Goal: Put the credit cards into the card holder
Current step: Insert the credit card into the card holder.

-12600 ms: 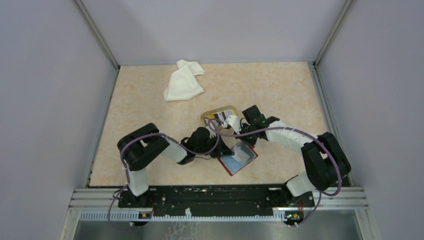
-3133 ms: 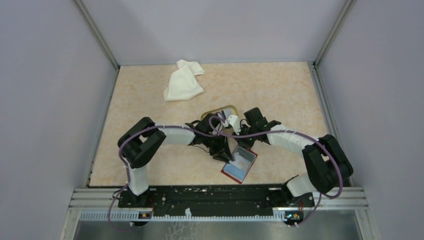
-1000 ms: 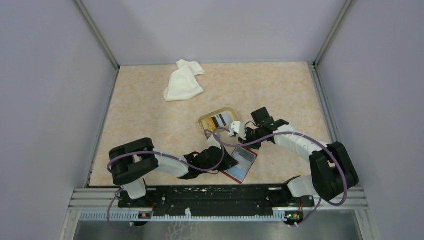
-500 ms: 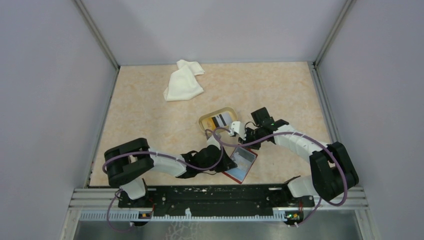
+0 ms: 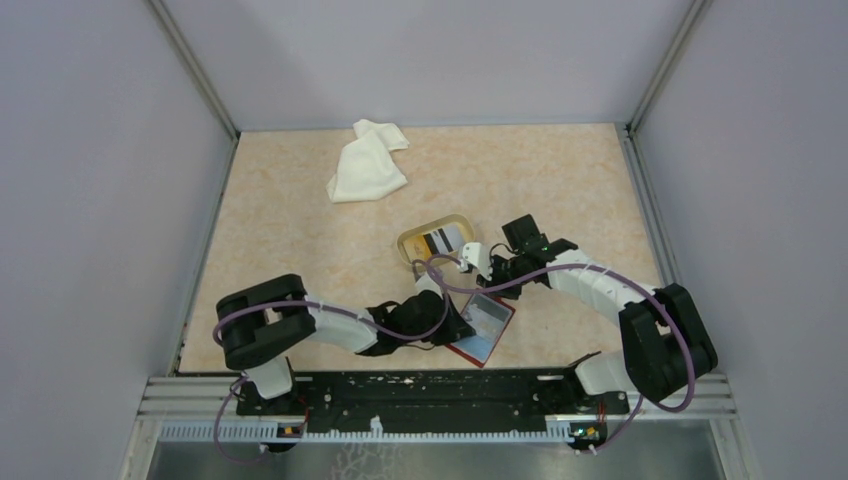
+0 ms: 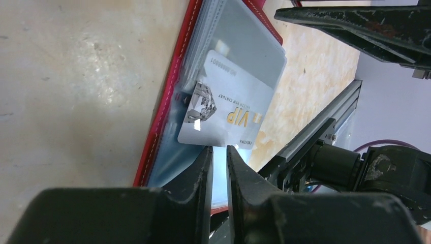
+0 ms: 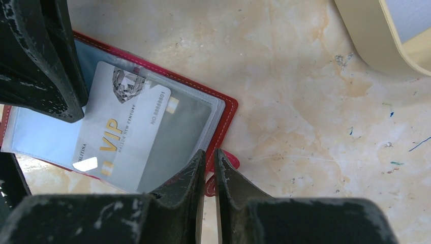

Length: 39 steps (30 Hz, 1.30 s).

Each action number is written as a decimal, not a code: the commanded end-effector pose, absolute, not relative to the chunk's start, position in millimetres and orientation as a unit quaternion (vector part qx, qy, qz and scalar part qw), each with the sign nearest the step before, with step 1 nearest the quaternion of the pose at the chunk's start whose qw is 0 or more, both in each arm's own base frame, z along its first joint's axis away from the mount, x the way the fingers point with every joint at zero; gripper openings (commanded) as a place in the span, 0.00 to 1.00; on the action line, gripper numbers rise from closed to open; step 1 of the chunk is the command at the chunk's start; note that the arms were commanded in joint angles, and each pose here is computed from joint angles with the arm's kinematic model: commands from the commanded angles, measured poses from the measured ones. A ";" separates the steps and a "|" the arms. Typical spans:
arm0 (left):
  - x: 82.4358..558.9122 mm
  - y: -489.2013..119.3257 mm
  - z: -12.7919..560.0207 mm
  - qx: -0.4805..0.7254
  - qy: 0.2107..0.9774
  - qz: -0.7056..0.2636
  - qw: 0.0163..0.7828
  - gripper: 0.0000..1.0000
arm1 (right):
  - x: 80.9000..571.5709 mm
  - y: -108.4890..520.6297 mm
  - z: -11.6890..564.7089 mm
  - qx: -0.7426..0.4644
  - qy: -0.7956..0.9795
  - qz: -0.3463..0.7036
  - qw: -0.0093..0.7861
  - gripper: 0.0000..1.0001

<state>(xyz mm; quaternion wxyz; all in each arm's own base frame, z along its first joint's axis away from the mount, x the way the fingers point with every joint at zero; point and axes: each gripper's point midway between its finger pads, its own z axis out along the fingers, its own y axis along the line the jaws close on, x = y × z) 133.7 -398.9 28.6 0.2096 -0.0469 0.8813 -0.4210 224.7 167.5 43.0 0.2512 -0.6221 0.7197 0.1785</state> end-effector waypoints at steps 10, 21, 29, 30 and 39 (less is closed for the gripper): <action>163.5 -407.0 31.1 -0.048 0.882 -0.404 0.237 0.22 | 230.6 172.1 45.1 -0.618 0.719 0.186 0.257 0.12; 172.9 -429.1 41.1 -0.026 0.866 -0.440 0.236 0.22 | 237.1 180.5 68.9 -0.590 0.722 0.214 0.291 0.15; 171.3 -437.9 63.3 -0.007 0.832 -0.497 0.247 0.23 | 241.2 169.4 79.6 -0.590 0.719 0.212 0.299 0.17; 170.2 -437.0 68.2 -0.001 0.825 -0.507 0.250 0.23 | 241.3 167.5 78.0 -0.592 0.720 0.209 0.296 0.17; 142.3 -405.7 78.4 0.063 0.795 -0.544 0.262 0.24 | 188.7 184.1 93.5 -0.666 0.615 0.313 0.282 0.14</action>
